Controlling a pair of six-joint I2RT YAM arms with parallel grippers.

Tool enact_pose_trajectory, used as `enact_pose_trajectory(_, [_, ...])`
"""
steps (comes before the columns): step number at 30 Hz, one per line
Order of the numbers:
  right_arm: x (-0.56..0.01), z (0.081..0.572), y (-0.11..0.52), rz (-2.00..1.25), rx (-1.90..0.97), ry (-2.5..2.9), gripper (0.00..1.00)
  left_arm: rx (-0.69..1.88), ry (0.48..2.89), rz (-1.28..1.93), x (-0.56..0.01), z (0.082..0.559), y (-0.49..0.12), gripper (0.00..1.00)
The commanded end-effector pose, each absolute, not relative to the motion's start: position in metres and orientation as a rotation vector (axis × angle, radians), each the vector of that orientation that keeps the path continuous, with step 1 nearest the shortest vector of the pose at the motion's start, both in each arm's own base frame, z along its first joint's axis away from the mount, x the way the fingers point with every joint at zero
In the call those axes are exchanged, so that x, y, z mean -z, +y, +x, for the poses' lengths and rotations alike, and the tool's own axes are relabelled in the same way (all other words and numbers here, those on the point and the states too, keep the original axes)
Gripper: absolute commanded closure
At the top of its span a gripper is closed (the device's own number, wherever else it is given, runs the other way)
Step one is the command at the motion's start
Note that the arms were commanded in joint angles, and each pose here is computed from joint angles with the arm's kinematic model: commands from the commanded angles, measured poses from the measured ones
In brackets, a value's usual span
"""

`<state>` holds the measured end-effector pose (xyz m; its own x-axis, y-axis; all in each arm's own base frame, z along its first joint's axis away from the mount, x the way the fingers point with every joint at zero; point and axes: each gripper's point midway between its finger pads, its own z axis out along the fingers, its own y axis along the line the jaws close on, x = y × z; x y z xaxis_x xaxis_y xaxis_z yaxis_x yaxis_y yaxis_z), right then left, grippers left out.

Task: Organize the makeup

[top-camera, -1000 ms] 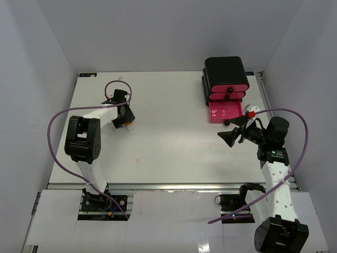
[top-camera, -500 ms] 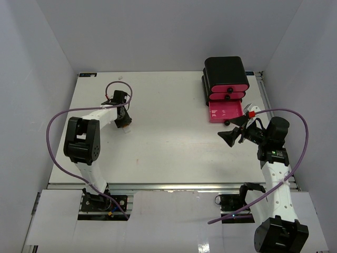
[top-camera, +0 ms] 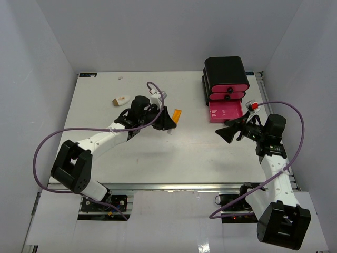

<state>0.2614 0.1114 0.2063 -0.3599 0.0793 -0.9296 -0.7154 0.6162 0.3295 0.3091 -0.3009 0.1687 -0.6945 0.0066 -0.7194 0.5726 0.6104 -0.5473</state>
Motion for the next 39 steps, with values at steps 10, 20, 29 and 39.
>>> enact_pose_trajectory(10, [-0.209,0.274,0.112,-0.19,-1.079,1.797,0.07,1.163,1.921,0.788,-0.19,0.288,-0.425,0.66])
enact_pose_trajectory(20, [-0.202,0.281,0.107,-0.115,-1.059,1.819,0.12,1.182,1.879,0.864,-0.195,0.281,-0.472,0.66])
enact_pose_trajectory(29, [-0.194,0.283,0.105,-0.088,-1.05,1.825,0.29,1.194,1.876,0.892,-0.192,0.272,-0.491,0.65])
enact_pose_trajectory(39, [-0.191,0.284,0.106,-0.096,-1.057,1.827,0.47,1.21,1.864,0.917,-0.192,0.264,-0.506,0.64])
